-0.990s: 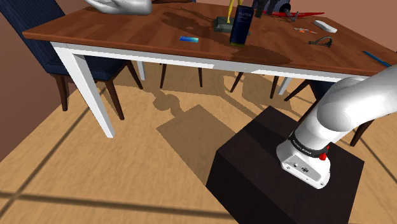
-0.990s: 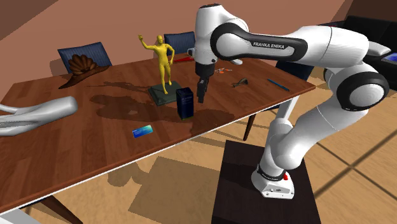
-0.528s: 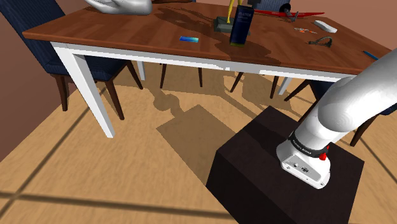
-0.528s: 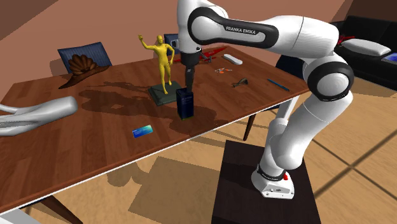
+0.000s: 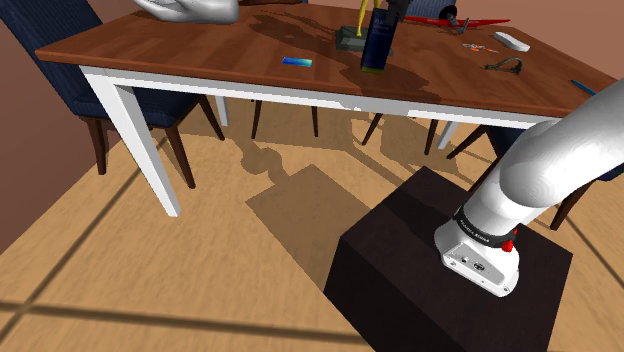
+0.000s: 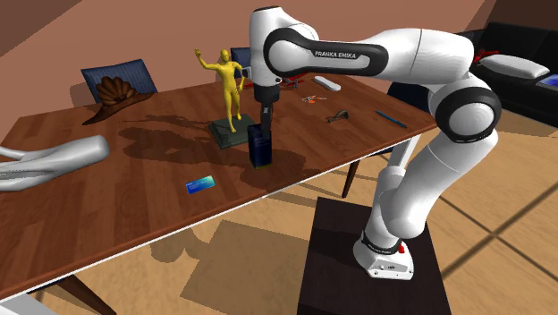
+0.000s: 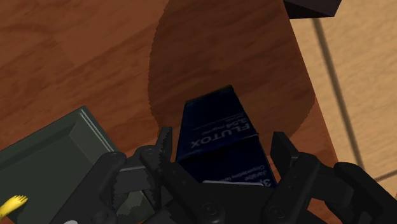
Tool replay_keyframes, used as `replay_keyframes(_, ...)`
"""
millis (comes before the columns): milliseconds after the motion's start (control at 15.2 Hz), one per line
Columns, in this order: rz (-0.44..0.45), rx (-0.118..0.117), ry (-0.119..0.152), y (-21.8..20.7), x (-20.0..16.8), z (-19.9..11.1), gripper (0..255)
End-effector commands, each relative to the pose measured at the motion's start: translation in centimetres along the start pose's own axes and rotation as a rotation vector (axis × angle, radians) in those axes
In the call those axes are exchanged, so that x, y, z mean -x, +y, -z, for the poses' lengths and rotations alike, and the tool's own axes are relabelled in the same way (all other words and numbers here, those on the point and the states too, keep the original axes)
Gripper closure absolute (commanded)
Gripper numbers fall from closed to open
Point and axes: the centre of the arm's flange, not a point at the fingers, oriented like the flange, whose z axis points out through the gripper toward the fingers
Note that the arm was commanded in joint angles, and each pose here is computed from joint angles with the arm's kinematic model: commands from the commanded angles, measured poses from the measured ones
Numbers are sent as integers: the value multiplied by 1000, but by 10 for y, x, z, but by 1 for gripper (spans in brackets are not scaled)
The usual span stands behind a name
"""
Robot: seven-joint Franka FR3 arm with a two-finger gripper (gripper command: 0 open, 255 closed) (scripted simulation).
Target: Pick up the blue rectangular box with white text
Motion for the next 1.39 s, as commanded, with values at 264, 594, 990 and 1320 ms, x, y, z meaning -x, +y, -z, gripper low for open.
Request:
replay_keyframes(264, 0, 0, 0, 0, 0, -1, 255)
replay_keyframes(594, 0, 0, 0, 0, -1, 4, 255)
replay_keyframes(990, 0, 0, 0, -2, -1, 36, 255)
replay_keyframes(1320, 0, 0, 0, -3, -2, 62, 255)
